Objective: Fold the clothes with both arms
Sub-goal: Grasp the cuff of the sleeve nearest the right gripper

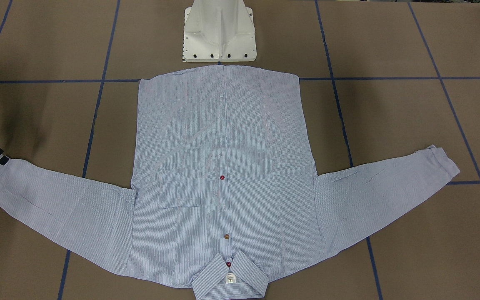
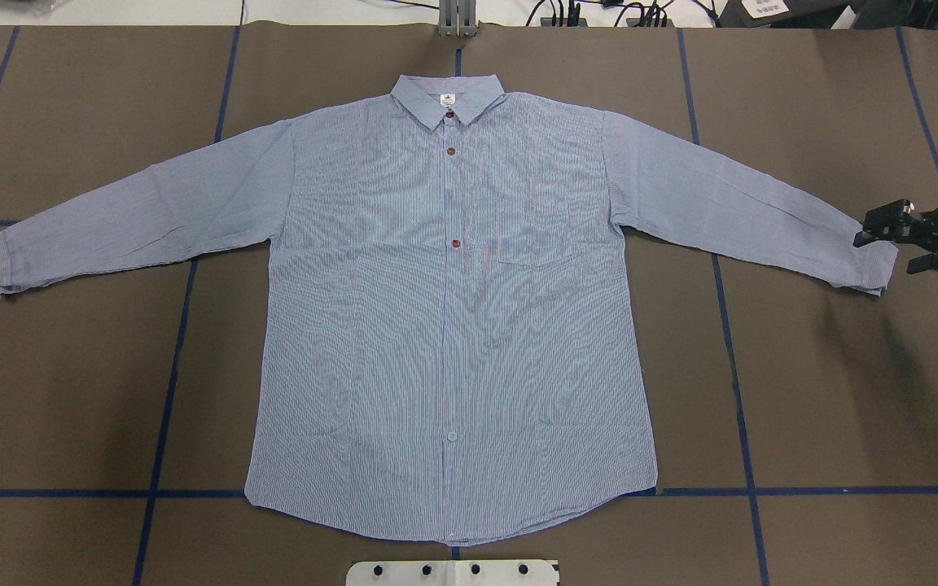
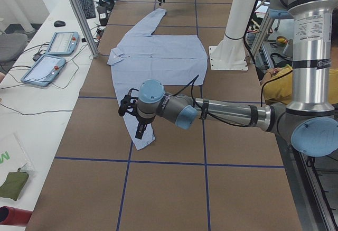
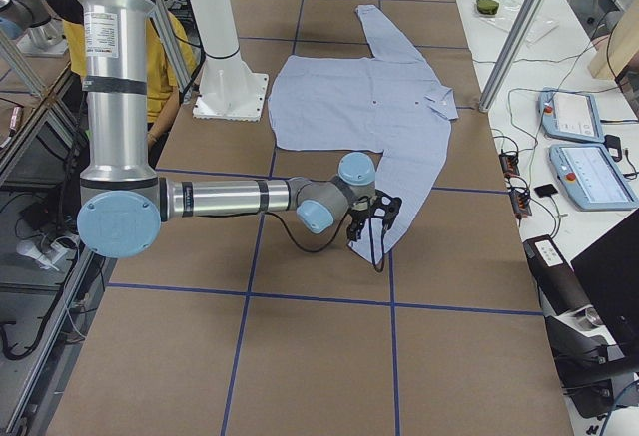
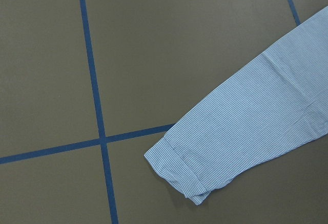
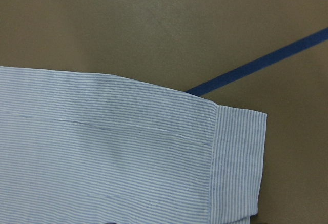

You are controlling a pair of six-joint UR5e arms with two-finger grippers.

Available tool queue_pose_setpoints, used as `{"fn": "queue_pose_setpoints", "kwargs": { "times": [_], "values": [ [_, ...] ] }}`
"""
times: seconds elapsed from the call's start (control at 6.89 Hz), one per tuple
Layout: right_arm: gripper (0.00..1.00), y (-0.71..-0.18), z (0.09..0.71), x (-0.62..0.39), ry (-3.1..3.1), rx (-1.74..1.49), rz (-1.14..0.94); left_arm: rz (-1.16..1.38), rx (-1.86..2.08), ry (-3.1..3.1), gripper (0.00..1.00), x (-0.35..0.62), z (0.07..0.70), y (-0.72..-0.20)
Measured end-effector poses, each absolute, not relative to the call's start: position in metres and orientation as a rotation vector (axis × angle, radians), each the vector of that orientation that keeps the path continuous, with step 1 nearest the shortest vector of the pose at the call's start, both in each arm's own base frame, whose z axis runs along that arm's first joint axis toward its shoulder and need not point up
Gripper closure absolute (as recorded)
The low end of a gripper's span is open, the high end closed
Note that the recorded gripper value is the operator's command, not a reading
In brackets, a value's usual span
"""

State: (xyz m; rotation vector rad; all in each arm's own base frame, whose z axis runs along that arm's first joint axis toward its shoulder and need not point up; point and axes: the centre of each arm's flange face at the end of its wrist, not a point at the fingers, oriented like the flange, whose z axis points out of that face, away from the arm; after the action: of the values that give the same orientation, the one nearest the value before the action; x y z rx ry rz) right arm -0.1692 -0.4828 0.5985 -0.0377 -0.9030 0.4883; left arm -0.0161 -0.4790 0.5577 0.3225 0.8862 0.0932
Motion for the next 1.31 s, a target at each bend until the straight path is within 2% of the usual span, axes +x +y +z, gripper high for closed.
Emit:
{"fn": "queue_pose_setpoints", "kwargs": {
  "times": [0.58, 0.73, 0.87, 1.31],
  "values": [
    [0.25, -0.471, 0.631, -0.186, -0.859, -0.07, 0.546, 0.095, 0.324, 0.886, 0.0, -0.016, 0.557, -0.479],
    [0.55, -0.47, 0.64, -0.188, -0.845, -0.08, 0.548, 0.095, 0.324, 0.886, 0.0, -0.016, 0.557, -0.479],
    [1.0, -0.469, 0.644, -0.189, -0.838, -0.086, 0.55, 0.096, 0.325, 0.886, 0.0, -0.016, 0.557, -0.479],
    [1.0, -0.471, 0.647, -0.191, -0.834, -0.093, 0.558, 0.096, 0.327, 0.887, 0.0, -0.016, 0.556, -0.48]
  ]
}}
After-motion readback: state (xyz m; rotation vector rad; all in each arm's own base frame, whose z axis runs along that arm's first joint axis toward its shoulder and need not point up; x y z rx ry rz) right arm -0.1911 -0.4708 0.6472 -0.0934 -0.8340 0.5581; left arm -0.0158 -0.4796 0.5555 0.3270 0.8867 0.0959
